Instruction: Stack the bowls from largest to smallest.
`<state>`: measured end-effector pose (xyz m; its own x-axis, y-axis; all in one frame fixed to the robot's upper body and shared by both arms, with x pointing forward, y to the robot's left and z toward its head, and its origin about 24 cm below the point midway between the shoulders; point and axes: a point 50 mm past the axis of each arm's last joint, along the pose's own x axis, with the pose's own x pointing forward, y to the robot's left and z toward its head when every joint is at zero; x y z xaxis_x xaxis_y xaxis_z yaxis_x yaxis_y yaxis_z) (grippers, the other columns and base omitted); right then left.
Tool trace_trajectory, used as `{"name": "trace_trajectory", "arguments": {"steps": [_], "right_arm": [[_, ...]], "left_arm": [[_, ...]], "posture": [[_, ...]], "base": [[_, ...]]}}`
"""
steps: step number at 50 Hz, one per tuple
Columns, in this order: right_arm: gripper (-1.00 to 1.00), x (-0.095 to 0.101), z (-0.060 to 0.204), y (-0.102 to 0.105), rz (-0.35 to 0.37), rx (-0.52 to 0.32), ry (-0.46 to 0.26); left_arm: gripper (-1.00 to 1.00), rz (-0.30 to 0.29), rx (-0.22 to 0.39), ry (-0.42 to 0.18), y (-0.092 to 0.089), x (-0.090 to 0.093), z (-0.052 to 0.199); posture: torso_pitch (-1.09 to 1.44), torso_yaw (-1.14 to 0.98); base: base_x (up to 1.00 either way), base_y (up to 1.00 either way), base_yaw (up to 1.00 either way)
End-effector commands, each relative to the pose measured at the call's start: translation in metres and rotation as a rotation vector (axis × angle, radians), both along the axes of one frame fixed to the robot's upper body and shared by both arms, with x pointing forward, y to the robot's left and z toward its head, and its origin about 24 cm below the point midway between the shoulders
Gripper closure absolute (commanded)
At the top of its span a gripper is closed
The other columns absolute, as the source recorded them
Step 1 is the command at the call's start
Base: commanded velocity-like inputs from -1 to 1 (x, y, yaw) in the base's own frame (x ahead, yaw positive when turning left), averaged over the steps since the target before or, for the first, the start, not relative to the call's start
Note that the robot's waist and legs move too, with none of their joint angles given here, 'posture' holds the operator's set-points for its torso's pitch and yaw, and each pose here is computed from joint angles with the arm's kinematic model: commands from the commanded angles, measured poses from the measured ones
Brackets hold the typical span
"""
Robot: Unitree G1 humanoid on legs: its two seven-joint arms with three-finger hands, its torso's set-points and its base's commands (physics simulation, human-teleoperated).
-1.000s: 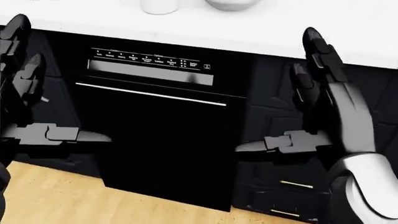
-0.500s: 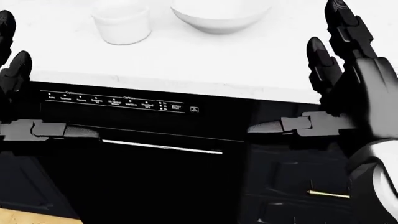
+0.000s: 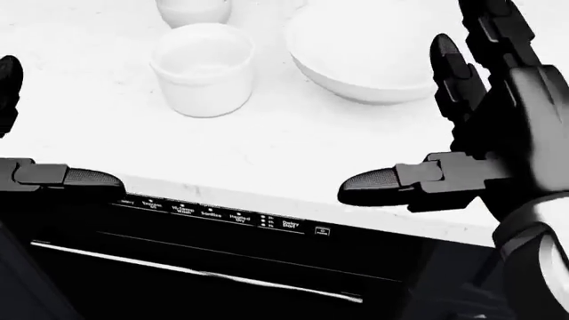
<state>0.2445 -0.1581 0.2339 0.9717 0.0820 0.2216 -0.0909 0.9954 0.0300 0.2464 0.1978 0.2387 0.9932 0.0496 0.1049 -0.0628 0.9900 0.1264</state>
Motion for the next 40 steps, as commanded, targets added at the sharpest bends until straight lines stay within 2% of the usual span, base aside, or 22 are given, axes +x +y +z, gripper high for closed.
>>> {"name": "trace_trajectory", "arguments": {"steps": [1, 13, 23, 28, 40], "right_arm": [[-1.0, -0.009, 0.019, -0.008, -0.048, 0.007, -0.128], [-1.0, -0.01, 0.022, -0.008, -0.051, 0.01, -0.136], [-1.0, -0.013, 0.03, -0.008, -0.045, 0.031, -0.165], [-1.0, -0.013, 0.03, -0.007, -0.06, 0.0, -0.162], [-1.0, -0.014, 0.03, -0.007, -0.06, 0.008, -0.168]], "left_arm": [[-1.0, -0.035, 0.03, -0.141, -0.008, -0.007, 0.021], [-1.0, -0.034, 0.028, -0.139, -0.007, -0.005, 0.019], [-1.0, -0.029, 0.029, -0.139, -0.004, -0.005, 0.019], [-1.0, -0.026, 0.029, -0.141, -0.003, -0.006, 0.02], [-1.0, -0.025, 0.029, -0.145, -0.002, -0.008, 0.022]], "posture": [[0.0, 0.0], [0.0, 0.0], [0.0, 0.0], [0.0, 0.0], [0.0, 0.0]], "base": [[0.37, 0.03, 0.0], [0.35, 0.03, 0.0], [0.02, 0.13, 0.0], [0.0, 0.03, 0.0], [0.0, 0.37, 0.0]]}}
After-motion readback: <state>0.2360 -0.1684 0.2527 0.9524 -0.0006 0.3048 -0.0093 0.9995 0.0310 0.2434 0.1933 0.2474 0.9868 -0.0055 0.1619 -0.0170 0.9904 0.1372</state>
